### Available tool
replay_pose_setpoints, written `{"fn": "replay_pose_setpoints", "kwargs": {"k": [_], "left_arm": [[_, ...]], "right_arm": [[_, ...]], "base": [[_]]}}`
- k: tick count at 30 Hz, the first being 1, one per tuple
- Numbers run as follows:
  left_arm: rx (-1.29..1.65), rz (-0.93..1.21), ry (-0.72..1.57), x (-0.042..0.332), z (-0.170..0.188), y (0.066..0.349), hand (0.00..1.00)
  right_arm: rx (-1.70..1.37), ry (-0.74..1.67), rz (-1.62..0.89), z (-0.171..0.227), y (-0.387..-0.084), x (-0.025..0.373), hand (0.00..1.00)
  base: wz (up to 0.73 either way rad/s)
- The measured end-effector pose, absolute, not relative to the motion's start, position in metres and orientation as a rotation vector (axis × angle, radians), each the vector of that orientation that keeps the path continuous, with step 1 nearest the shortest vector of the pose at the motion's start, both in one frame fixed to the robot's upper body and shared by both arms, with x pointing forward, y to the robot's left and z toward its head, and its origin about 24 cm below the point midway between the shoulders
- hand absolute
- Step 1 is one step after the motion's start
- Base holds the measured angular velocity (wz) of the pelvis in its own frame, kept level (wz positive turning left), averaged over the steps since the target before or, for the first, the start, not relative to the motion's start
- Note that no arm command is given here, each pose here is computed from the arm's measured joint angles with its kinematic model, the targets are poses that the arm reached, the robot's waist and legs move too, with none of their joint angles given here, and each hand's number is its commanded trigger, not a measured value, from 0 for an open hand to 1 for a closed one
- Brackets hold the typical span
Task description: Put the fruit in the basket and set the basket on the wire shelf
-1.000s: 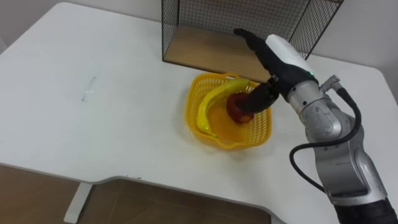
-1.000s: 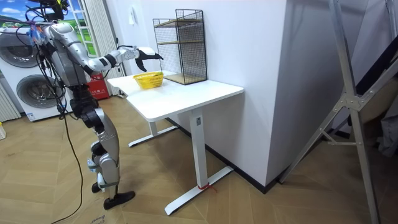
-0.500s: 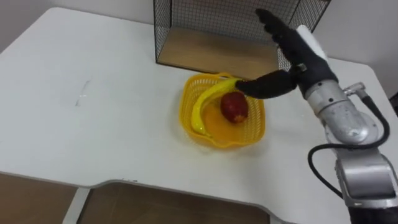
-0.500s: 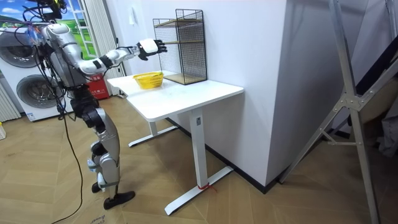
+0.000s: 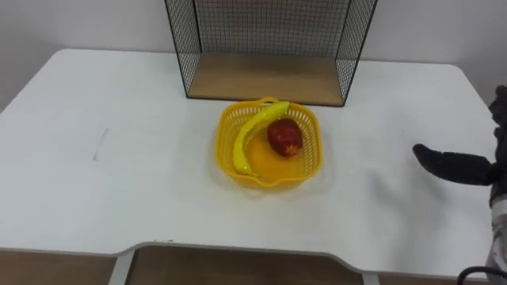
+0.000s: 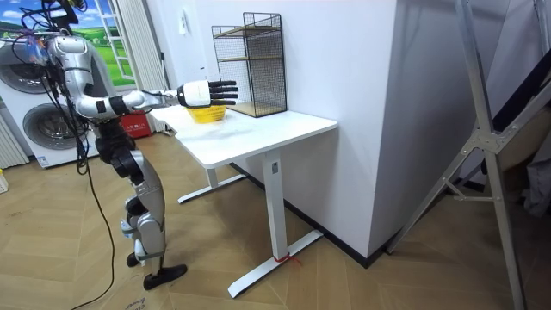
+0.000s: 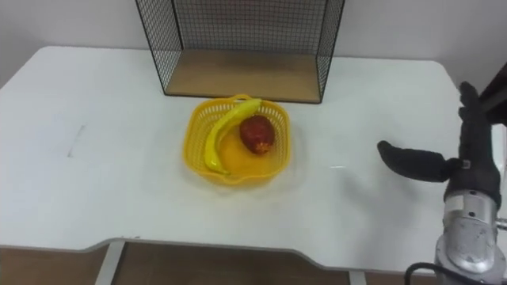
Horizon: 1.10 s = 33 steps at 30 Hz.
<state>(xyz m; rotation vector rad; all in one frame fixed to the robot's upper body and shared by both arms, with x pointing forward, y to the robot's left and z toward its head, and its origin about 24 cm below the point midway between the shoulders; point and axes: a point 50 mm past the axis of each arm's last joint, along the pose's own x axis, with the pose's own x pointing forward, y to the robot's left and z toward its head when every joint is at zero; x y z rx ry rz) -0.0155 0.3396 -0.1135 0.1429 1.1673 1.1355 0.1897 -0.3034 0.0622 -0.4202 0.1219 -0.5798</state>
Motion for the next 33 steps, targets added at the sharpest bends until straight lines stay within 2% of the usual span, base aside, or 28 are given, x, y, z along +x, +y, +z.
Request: {"fn": "replay_pose_setpoints", "kwargs": {"k": [4, 7, 11, 14, 17, 25, 33], "left_arm": [[0.270, 1.287, 0.793, 0.035, -0.059, 0.374, 0.00], [0.342, 1.331, 0.500, 0.070, -0.009, 0.382, 0.00], [0.372, 1.306, 0.198, 0.105, 0.043, 0.370, 0.00], [0.373, 1.254, 0.042, 0.117, 0.068, 0.359, 0.00], [0.345, 1.175, -0.073, 0.132, 0.083, 0.343, 0.00], [0.242, 0.864, -0.179, 0.166, 0.089, 0.295, 0.00], [-0.071, 0.490, -0.233, 0.196, 0.087, 0.250, 0.00]], "right_arm": [[-0.436, 0.127, -0.628, 0.062, -0.307, 0.181, 0.00], [-0.435, 0.133, -0.636, 0.060, -0.306, 0.179, 0.00], [-0.411, 0.158, -0.613, 0.052, -0.300, 0.178, 0.00], [-0.353, 0.145, -0.579, 0.049, -0.294, 0.180, 0.00], [-0.302, 0.122, -0.517, 0.047, -0.283, 0.184, 0.00], [-0.143, 0.082, -0.361, 0.040, -0.262, 0.192, 0.00], [0.063, 0.027, -0.149, 0.036, -0.231, 0.200, 0.00]], "base": [[-0.04], [0.00], [0.00], [0.00], [0.08], [0.05], [-0.04]]}}
